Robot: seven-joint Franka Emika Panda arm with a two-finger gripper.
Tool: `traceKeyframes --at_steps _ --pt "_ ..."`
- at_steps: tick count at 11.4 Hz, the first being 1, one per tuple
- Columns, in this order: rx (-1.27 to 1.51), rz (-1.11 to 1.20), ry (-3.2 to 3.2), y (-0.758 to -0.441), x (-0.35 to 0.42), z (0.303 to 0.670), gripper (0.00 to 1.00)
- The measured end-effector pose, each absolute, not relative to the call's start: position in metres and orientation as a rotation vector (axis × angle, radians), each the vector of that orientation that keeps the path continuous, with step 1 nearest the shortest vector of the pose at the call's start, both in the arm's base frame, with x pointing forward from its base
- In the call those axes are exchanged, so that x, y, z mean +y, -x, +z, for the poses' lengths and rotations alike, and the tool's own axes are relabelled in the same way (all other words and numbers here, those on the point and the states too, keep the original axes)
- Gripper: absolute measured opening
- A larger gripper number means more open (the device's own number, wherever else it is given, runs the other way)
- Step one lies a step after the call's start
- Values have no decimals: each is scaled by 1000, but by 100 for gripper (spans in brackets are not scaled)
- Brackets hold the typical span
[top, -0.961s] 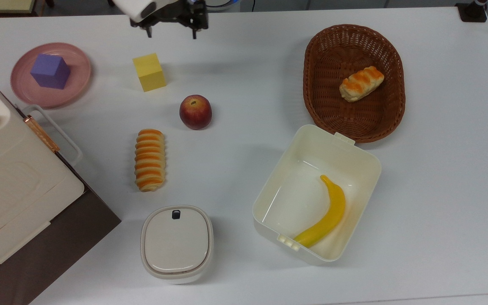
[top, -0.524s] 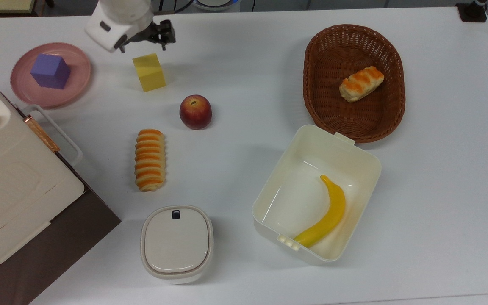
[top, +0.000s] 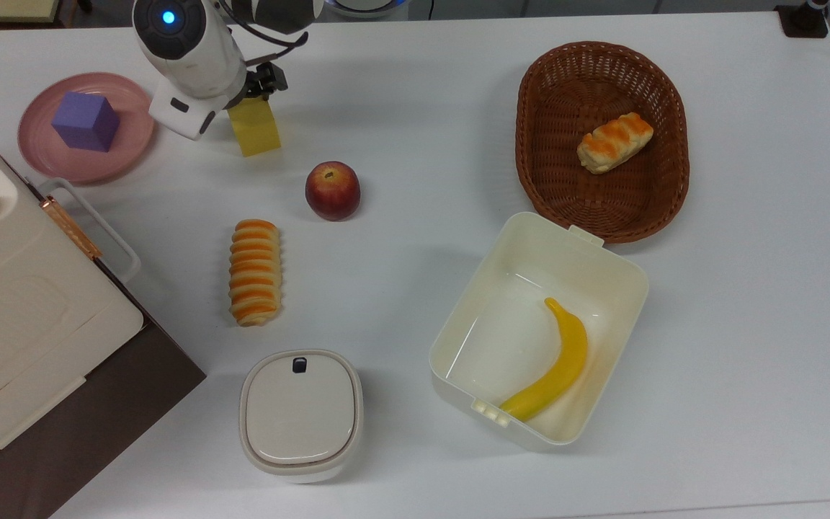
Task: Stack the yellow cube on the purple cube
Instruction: 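Close the gripper on the yellow cube and lift it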
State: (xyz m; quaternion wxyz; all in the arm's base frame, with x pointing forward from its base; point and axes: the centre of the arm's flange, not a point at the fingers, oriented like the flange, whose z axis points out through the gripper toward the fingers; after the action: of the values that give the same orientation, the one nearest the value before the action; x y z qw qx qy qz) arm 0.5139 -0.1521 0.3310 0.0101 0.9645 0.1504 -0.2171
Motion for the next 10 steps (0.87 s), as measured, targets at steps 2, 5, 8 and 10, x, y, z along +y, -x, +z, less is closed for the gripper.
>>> traceKeyframes --at_steps 2,5,8,10 --pt "504 -675 -3009 -515 -152 332 100" --pt "606 -674 -3004 -516 -152 333 100" --pt "738 -712 -3006 -513 -156 337 100" --pt "753 -702 -3029 -513 -156 337 100"
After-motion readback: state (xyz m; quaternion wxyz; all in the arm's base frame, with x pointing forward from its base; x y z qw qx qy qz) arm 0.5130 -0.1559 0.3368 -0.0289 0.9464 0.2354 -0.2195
